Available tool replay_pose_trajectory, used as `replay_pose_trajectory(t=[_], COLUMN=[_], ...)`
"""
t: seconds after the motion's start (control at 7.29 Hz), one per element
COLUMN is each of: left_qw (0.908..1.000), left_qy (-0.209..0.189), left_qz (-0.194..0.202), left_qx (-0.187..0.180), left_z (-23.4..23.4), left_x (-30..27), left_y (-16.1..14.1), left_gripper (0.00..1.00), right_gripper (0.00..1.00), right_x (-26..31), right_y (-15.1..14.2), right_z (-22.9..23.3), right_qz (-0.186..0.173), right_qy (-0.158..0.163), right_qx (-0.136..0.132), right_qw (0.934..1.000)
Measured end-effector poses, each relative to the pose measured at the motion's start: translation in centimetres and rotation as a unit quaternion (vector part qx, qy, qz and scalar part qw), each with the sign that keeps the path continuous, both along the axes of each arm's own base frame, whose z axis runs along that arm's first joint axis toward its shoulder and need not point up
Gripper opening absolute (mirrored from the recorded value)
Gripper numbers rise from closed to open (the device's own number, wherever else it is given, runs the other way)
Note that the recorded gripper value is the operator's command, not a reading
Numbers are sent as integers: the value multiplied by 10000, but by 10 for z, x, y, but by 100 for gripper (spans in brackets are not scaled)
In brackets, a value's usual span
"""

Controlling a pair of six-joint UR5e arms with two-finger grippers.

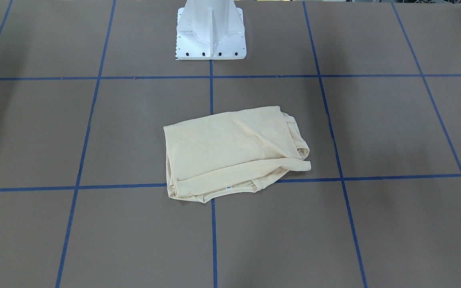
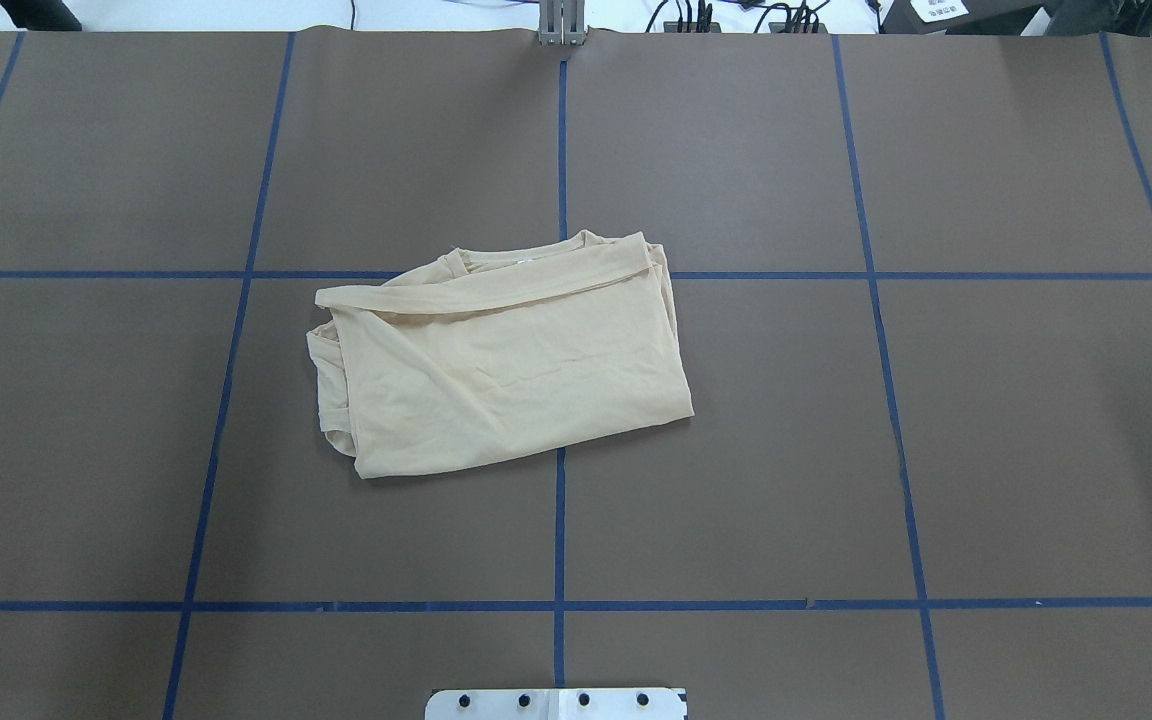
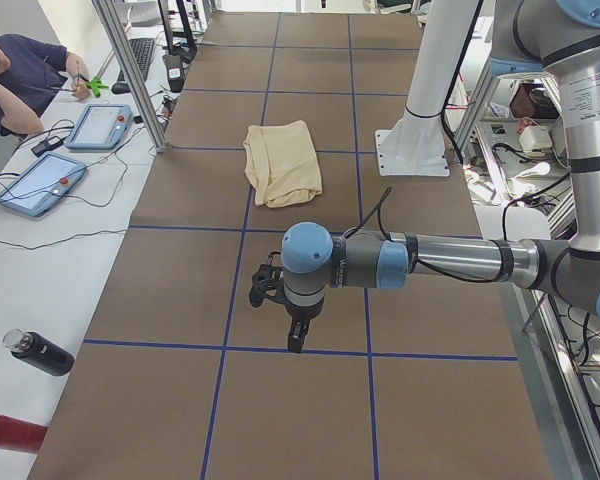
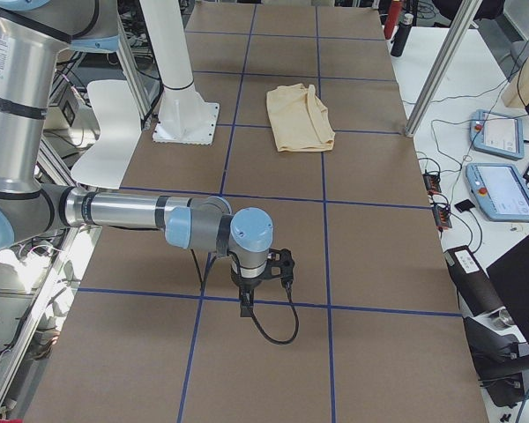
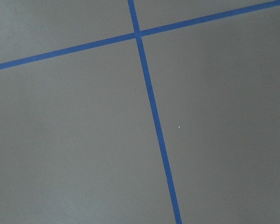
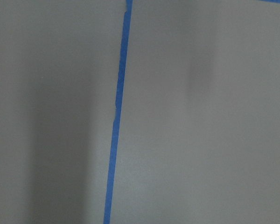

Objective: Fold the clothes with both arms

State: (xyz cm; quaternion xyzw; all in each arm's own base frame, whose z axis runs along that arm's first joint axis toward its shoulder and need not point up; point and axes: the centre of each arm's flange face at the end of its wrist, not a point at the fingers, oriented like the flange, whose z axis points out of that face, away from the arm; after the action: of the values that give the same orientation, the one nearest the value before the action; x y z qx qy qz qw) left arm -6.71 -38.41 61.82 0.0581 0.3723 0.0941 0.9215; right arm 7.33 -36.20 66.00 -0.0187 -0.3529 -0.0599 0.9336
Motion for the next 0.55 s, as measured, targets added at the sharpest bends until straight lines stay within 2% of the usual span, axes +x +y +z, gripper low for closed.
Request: replay_pose_trajectory(t=[0.55], left_qw=[10000], left_qy=[5], left_qz=[0], left_qx=[-11], left_z=[1], left_x=[0], left_y=[1], left_gripper=[100], right_gripper=[100], right_x=[0], right_y=[0], right_z=[0], right_qz=[0], right_qy=[0], right_qx=[5], right_qw=[10000])
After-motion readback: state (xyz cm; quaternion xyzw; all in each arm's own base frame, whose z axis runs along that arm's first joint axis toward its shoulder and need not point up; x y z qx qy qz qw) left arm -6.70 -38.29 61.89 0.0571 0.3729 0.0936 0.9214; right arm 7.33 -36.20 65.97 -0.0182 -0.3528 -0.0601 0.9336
